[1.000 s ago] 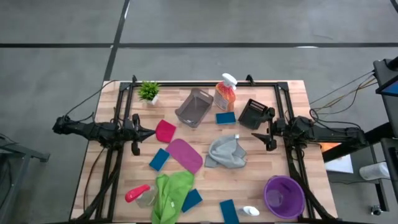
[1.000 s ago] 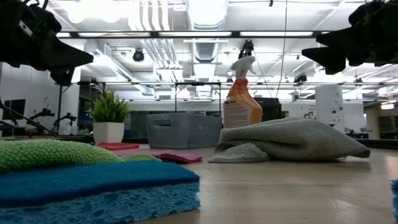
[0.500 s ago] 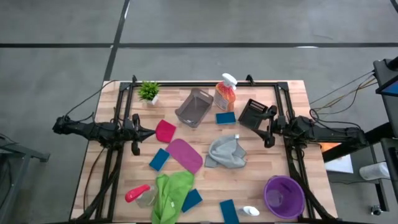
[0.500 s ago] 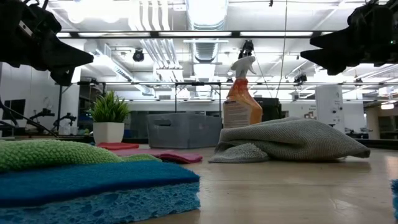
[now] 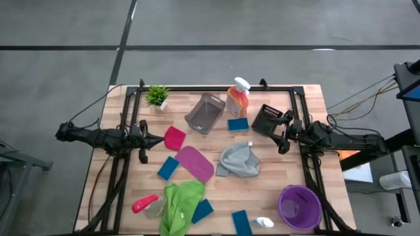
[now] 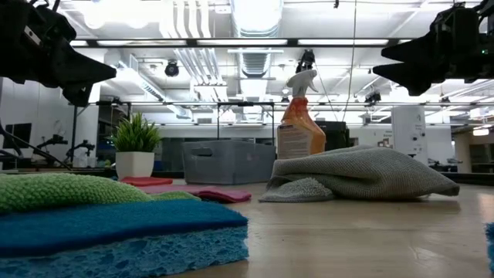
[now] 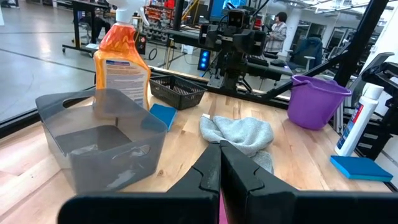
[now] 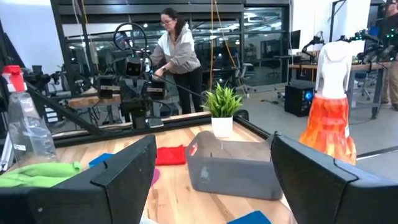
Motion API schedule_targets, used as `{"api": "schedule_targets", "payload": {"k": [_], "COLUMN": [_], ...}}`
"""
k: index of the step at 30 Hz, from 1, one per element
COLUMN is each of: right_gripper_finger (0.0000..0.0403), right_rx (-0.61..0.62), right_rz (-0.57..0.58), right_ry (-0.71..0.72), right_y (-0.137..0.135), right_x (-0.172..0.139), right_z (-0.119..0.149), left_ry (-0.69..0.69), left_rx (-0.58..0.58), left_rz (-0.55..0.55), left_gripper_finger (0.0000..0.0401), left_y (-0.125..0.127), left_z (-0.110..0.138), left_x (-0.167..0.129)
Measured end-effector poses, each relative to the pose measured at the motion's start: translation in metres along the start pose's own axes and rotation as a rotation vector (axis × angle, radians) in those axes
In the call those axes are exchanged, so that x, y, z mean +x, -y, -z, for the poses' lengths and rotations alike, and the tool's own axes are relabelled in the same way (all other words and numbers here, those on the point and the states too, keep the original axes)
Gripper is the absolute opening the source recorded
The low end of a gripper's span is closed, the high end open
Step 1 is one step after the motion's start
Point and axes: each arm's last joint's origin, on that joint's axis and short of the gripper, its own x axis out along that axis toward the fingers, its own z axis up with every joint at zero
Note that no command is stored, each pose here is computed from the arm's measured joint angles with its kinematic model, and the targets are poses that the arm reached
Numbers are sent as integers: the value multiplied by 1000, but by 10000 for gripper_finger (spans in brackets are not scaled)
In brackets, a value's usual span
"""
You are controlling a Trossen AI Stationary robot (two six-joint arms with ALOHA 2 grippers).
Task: Pick & Place Kitchen Items
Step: Put the gray microfiber cloth into the purple bucket
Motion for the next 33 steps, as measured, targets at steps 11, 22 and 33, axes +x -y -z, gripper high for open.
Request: {"api": "schedule_targets", "payload": {"k": [11, 22, 33], "right_gripper_finger": [309, 309, 308], "right_rx": [7, 61, -77], "right_rz": [-66, -129, -180], "right_ry": [-19, -218, -605], "right_y": [-2, -8, -24], "right_x": [1, 19, 73], "right_z": [1, 5, -13], "left_ry": [-5, 6, 13], "left_rx": [11, -45, -28], "left_rz": [-1, -56, -87], "left_gripper_finger": [4, 64, 281], "left_y": [0, -2, -3], "left_z": [0, 0, 0], "left_x": [0, 0, 0]}}
